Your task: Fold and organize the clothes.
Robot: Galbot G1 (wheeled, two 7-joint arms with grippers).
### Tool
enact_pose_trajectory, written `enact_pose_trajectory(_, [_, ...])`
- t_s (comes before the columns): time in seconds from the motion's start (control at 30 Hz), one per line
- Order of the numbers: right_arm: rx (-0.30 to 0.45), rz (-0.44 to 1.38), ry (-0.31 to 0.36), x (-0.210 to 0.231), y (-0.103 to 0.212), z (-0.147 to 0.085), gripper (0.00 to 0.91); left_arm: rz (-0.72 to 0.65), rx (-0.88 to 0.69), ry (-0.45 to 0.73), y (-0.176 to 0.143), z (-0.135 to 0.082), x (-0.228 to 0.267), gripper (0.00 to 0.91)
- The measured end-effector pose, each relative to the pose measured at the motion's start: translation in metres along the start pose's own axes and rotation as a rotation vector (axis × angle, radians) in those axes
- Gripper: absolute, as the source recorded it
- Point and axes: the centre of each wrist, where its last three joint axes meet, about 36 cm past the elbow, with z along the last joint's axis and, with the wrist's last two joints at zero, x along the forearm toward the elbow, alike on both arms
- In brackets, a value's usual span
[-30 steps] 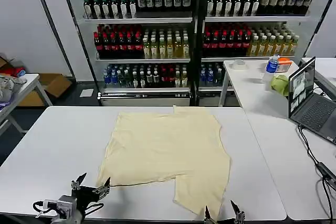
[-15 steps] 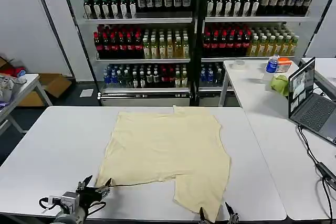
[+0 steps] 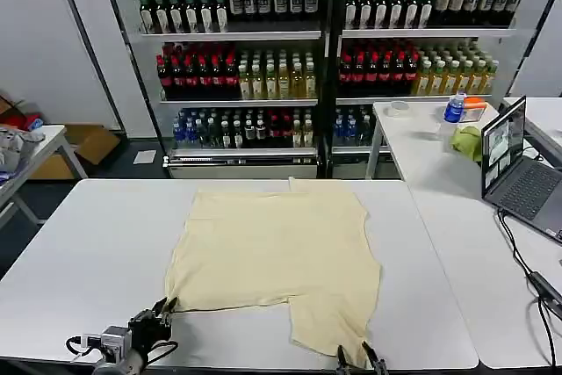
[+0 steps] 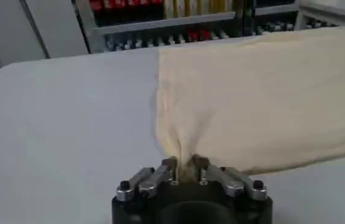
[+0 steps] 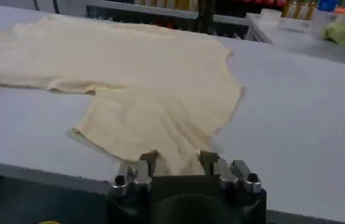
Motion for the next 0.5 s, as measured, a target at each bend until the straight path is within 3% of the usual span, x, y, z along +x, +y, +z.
enact_pose_trajectory(0.5, [-0.02,-0.017,-0.146,0.034,-0.013,-0.027,0.0,0.043,0.019,-0.039,-0.004,-0.014,0.032,0.02])
